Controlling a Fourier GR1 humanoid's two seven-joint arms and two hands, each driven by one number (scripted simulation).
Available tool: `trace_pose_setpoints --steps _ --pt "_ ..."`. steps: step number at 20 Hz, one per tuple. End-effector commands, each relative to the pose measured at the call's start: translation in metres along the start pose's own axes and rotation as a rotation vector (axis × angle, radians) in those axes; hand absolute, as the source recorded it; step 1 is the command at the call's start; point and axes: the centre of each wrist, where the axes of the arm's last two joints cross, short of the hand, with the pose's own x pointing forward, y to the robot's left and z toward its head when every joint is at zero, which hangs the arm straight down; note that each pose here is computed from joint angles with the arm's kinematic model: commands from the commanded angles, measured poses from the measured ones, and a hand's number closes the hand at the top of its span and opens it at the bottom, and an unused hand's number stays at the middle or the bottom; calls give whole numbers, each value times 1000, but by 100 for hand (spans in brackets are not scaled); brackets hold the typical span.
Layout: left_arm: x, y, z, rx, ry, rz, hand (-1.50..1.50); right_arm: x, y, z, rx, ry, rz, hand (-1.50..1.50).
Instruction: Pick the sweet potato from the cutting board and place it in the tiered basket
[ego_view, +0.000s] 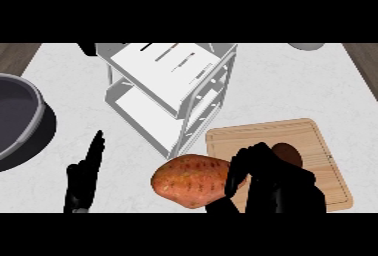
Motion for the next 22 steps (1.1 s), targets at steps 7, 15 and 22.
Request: trace_pose_setpoints --steps 7,15,22 --pt "-3 -4 -5 -9 16 -6 0 23 -11 -50 -20 272 57 150" --pt "0 -11 -10 -56 -1 -14 0 62 5 -103 51 274 90 150" --pt "17 -14 -22 -41 -13 -3 0 83 41 -140 118 292 131 150"
